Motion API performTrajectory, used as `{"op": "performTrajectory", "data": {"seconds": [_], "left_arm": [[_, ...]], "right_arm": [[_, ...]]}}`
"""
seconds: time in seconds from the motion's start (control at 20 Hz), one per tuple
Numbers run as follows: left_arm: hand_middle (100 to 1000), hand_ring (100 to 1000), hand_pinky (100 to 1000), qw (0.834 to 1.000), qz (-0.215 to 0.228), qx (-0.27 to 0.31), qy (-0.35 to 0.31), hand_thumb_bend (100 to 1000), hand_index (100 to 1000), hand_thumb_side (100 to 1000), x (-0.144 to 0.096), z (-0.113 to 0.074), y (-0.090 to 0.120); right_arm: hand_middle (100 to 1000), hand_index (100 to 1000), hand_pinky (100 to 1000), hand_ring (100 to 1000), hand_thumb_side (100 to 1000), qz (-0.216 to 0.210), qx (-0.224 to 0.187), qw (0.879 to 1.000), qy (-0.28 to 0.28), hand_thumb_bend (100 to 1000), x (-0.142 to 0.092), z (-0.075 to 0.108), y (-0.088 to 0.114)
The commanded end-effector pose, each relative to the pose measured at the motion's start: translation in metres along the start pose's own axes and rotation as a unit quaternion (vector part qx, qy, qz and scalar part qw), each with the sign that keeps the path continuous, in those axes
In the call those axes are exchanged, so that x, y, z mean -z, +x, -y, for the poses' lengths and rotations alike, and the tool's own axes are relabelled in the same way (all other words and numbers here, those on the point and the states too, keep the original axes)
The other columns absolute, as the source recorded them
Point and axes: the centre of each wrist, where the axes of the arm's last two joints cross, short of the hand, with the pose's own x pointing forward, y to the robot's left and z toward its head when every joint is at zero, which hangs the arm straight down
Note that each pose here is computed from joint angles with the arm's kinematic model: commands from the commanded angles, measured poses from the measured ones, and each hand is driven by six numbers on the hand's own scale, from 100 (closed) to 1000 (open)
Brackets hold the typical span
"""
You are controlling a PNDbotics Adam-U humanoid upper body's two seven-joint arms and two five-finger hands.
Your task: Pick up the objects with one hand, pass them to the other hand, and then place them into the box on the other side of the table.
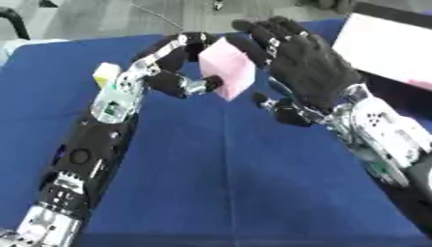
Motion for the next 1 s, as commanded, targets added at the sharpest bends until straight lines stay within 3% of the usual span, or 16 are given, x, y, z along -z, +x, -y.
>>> {"op": "performTrajectory", "data": {"seconds": [0.05, 1.0], "left_arm": [[368, 414, 617, 0.989, 0.082, 0.08, -0.096, 100, 472, 302, 0.008, -0.01, 0.013], [368, 414, 615, 0.99, 0.097, 0.032, -0.097, 100, 466, 317, 0.026, 0.003, 0.021]], "right_arm": [[965, 1000, 914, 904, 100, 0.0, 0.001, 1.0, -0.015, 389, 0.0, 0.008, 0.0], [961, 1000, 910, 896, 100, -0.006, -0.006, 1.0, -0.024, 388, 0.001, 0.008, 0.001]]}}
